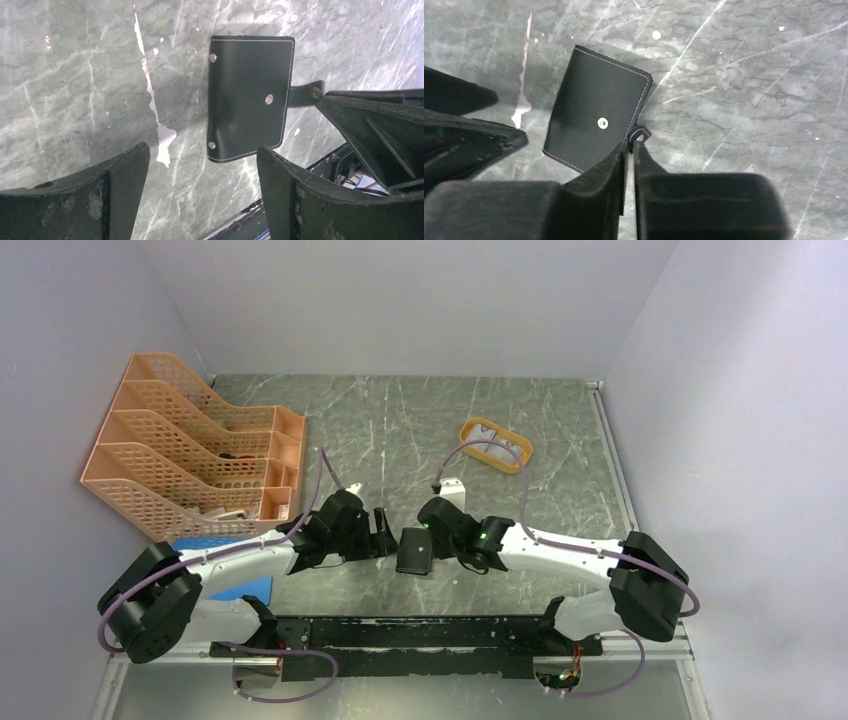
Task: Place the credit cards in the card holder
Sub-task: Open the card holder at the center of the board.
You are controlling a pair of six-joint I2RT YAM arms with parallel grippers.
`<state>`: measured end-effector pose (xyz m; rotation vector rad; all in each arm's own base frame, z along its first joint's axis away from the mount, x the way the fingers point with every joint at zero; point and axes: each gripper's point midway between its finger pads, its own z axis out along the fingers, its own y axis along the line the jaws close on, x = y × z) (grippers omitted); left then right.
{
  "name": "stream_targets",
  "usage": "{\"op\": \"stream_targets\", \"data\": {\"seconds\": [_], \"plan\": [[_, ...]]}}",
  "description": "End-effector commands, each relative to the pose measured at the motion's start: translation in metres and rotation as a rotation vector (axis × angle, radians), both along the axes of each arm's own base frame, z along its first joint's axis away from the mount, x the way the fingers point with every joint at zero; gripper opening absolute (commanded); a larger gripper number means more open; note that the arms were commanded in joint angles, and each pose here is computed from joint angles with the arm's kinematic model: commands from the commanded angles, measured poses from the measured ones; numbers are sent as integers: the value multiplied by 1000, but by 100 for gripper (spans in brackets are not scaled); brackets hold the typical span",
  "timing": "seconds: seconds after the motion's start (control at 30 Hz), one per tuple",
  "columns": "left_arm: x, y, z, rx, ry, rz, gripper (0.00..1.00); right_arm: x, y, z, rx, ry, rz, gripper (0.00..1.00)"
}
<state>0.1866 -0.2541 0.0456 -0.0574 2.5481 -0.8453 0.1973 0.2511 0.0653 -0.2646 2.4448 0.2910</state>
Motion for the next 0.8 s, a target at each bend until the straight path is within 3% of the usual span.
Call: {"op": "stream_targets", "data": {"seconds": [0.0,0.03,0.13,0.3,0.5,0.63,0.77], "plan": [[-2,10,0,50,-16,-5,83,-4,-6,-2,52,19,-33,27],[-4,12,-1,50,-14,-4,83,-5,-7,-2,64,21,-37,38],[-8,17,-4,54,-10,1,83,-10,-9,-4,84,34,-47,56],[-12,23,-5,56,-10,12,83,-12,-3,-6,115,60,-63,67],[-15,25,-7,62,-2,14,82,-3,-4,-23,72,87,-121,63],[-17,25,-6,55,1,9,81,1,-12,-33,56,108,-151,50],[-16,24,0,42,-17,6,80,2,-14,-36,67,112,-151,31]]}}
